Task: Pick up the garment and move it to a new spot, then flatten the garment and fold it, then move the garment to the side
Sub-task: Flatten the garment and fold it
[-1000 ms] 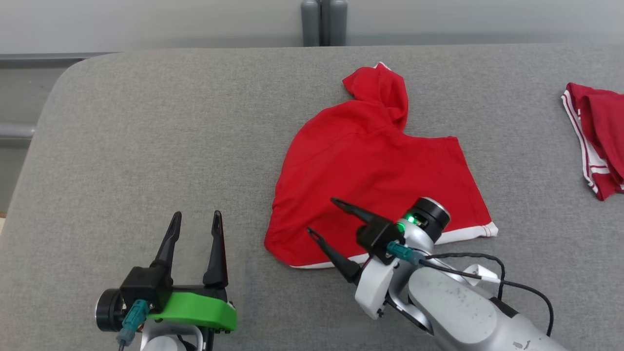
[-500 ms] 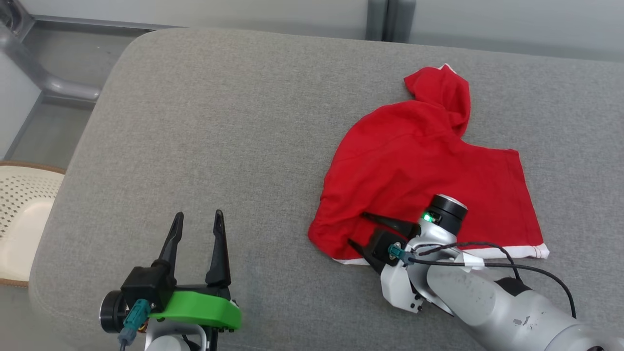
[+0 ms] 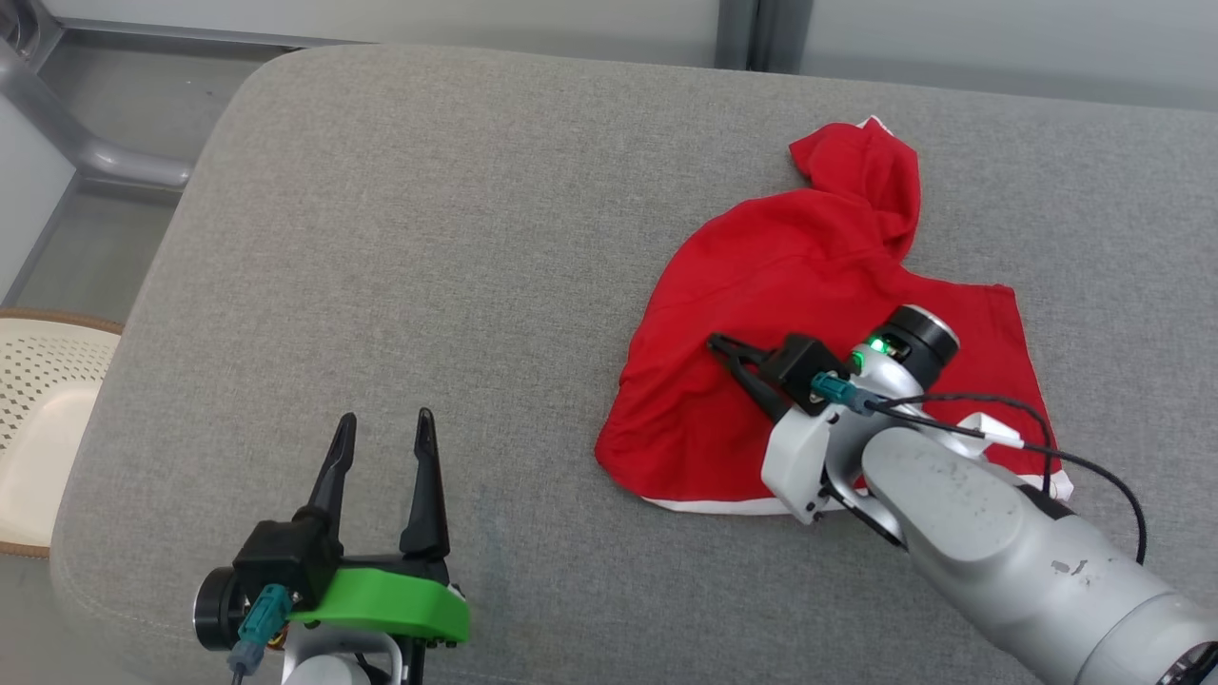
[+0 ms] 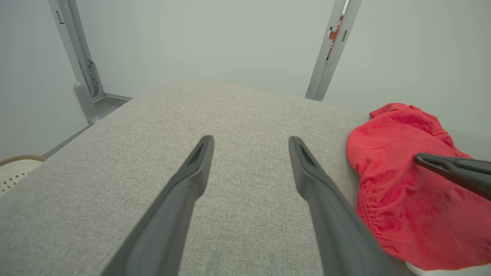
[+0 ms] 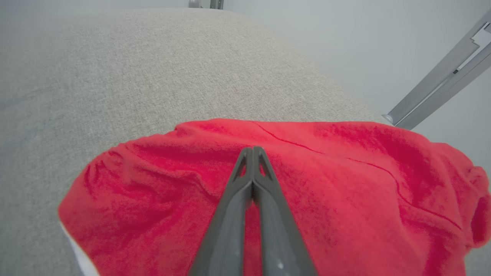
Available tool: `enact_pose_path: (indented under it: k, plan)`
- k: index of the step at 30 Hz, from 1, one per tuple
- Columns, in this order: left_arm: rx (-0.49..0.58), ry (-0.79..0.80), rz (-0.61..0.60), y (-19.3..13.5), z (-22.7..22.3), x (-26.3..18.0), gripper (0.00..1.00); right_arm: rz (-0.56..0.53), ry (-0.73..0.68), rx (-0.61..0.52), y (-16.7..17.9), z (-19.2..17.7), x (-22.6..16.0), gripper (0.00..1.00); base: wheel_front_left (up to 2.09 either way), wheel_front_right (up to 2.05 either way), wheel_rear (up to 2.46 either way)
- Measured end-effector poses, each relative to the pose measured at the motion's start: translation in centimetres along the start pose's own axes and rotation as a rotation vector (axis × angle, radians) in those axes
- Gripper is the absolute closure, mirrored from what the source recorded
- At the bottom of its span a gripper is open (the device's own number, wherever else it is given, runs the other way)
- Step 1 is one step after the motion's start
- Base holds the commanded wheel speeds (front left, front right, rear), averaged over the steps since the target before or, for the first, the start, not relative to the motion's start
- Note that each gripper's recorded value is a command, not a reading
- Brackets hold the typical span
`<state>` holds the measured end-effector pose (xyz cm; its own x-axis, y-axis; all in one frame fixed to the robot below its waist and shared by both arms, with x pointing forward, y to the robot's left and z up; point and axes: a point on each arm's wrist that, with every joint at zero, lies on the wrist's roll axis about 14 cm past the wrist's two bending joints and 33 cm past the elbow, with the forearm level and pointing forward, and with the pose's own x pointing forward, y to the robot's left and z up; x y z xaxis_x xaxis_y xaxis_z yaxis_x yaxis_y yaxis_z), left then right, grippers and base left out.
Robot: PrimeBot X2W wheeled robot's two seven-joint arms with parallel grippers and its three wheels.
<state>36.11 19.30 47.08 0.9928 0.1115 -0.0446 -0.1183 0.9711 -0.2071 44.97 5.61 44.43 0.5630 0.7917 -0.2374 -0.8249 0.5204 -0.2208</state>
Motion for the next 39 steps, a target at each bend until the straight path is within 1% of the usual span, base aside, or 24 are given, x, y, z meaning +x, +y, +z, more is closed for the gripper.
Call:
enact_pose_path:
  k: [2, 4, 9, 12, 14, 15, 17, 21, 24, 30, 31, 32, 33, 34, 35, 39]
  plan:
    - [0.0, 0.004, -0.003, -0.1, -0.1, 0.0, 0.0, -0.013, 0.004, -0.025, -1.1, -0.1, -0.2, 1.0, 0.0, 0.0, 0.0]
    - [0.0, 0.006, -0.003, -0.1, -0.2, 0.0, 0.0, -0.009, 0.008, -0.042, -1.4, -0.2, -0.3, 1.0, 0.0, 0.0, 0.0]
    - [0.001, 0.002, 0.004, 0.2, -0.1, -0.2, 0.0, 0.02, -0.011, -0.058, -0.5, 0.5, -0.2, 1.0, 0.0, 0.0, 0.0]
    - [0.0, -0.003, 0.007, 0.3, 0.1, -0.3, 0.0, 0.062, 0.0, -0.057, 1.4, -0.1, -0.7, 1.0, 0.0, 0.0, 0.0]
    - [0.0, -0.006, 0.008, 0.3, 0.2, -0.4, 0.0, 0.096, 0.01, -0.063, 2.6, -0.5, -0.9, 0.56, 0.0, 0.0, 0.0]
    - [0.001, -0.008, 0.008, 0.3, 0.3, -0.5, 0.0, 0.116, 0.016, -0.073, 3.3, -0.7, -1.0, 0.0, 0.0, 0.0, 0.0]
    - [0.0, -0.009, 0.005, 0.3, 0.3, -0.5, 0.0, 0.146, 0.028, -0.099, 4.0, -1.0, -1.1, 0.0, 0.0, 0.0, 0.0]
    - [0.001, -0.004, 0.002, 0.1, 0.2, -0.8, 0.0, 0.21, 0.064, -0.191, 5.0, -1.8, -1.0, 0.0, 0.0, 0.0, 0.0]
    - [-0.001, -0.001, 0.009, 0.3, 0.1, -1.0, 0.0, 0.252, 0.11, -0.242, 5.6, -2.9, -0.8, 0.0, 0.0, 0.0, 0.0]
    - [-0.006, -0.001, 0.04, 1.1, 0.1, -1.6, 0.0, 0.289, 0.228, -0.24, 6.8, -5.0, -0.3, 0.0, 0.0, 0.0, 0.0]
    - [-0.006, -0.001, 0.046, 1.3, 0.2, -1.7, 0.0, 0.291, 0.246, -0.24, 6.9, -5.2, -0.2, 0.01, 0.0, 0.0, 0.0]
    - [-0.006, -0.001, 0.054, 1.5, 0.2, -1.8, 0.0, 0.289, 0.262, -0.23, 6.9, -5.4, -0.1, 0.26, 0.0, 0.0, 0.0]
    - [-0.007, -0.002, 0.058, 1.6, 0.2, -1.8, 0.0, 0.291, 0.273, -0.228, 7.0, -5.5, -0.1, 0.71, 0.0, 0.0, 0.0]
    - [-0.006, -0.001, 0.062, 1.7, 0.2, -1.9, 0.0, 0.295, 0.285, -0.231, 7.1, -5.5, 0.0, 0.91, 0.0, 0.0, 0.0]
    - [-0.006, -0.001, 0.065, 1.8, 0.2, -1.9, 0.0, 0.3, 0.291, -0.233, 7.2, -5.6, 0.0, 1.0, 0.0, 0.0, 0.0]
    - [-0.008, 0.0, 0.072, 1.9, 0.2, -1.9, 0.0, 0.298, 0.278, -0.192, 7.1, -5.2, 0.0, 1.0, 0.0, 0.0, 0.0]
